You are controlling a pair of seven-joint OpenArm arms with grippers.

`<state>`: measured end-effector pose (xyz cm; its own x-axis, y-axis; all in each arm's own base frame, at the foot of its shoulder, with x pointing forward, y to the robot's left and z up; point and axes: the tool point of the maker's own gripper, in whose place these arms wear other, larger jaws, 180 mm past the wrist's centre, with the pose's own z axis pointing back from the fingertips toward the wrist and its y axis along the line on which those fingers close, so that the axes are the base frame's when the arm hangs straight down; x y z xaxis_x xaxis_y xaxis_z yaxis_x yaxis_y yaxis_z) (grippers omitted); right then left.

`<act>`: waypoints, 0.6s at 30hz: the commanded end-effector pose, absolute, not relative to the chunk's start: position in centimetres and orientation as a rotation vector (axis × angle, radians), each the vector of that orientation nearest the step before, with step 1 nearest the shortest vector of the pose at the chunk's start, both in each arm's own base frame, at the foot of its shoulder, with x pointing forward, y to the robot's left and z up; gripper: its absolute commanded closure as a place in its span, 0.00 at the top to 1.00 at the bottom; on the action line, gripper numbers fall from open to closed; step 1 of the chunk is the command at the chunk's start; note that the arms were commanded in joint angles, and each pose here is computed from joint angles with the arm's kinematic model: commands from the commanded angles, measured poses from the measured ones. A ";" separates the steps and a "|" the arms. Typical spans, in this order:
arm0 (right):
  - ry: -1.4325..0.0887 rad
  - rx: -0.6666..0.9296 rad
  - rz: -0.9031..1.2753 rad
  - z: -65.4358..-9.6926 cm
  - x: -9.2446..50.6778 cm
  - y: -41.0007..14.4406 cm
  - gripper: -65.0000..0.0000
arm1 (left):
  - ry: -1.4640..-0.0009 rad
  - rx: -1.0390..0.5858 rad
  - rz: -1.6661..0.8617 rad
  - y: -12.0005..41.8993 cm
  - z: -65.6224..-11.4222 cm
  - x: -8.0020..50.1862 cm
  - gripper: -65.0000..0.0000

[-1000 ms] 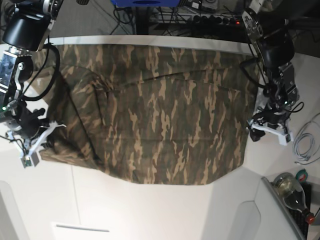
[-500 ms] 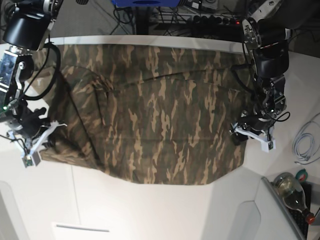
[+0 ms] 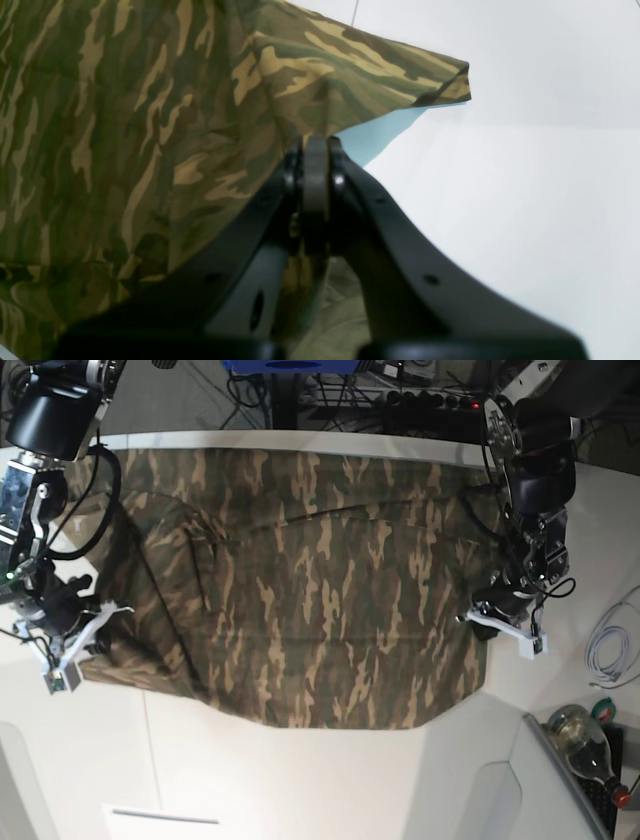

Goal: Layout the t-shirt on the table in an organized manner, then fold the t-shirt properly
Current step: 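Pull the grasped edge with the left gripper toward the shirt's middle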

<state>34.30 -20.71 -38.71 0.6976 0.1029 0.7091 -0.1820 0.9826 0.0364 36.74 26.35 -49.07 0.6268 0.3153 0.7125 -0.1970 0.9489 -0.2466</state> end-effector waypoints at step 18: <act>-0.807 0.121 0.152 -38.4 35.1 -20.8 0.00 | -0.920 0.008 -0.018 23.9 -37.8 31.1 0.00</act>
